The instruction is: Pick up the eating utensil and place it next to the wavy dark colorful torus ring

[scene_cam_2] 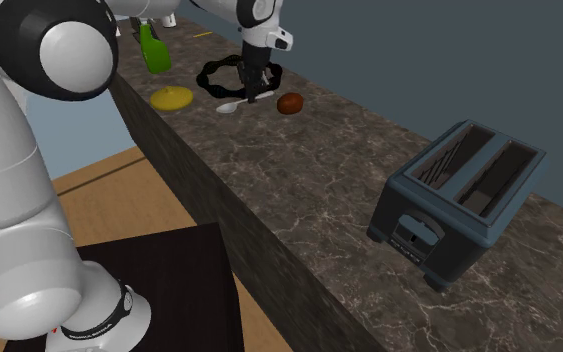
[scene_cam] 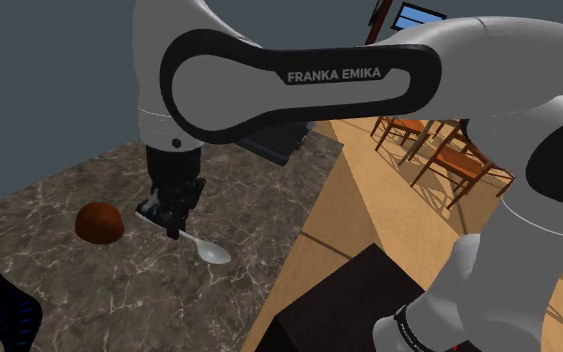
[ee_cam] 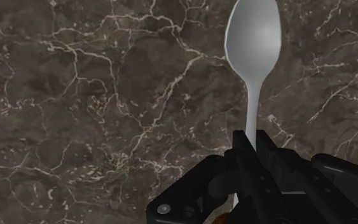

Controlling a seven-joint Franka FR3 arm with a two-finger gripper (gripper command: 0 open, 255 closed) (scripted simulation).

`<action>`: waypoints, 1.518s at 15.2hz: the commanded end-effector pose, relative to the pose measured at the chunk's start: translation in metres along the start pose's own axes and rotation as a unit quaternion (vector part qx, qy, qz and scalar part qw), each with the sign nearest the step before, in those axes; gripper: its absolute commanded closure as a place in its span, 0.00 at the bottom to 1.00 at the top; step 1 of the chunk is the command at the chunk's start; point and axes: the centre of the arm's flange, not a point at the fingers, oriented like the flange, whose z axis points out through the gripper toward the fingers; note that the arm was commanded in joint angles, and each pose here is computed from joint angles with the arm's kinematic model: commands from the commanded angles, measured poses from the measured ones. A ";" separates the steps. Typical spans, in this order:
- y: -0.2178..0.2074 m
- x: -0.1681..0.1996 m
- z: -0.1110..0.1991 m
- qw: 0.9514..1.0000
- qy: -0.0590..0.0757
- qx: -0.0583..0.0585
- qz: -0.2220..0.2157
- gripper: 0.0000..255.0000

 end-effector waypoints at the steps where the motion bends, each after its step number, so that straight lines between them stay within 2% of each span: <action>1: -0.023 -0.007 0.002 1.000 0.000 0.000 0.001 1.00; 6: -0.087 -0.020 0.014 1.000 0.000 0.000 0.001 1.00; 23: -0.073 -0.007 0.102 1.000 0.000 0.000 0.001 1.00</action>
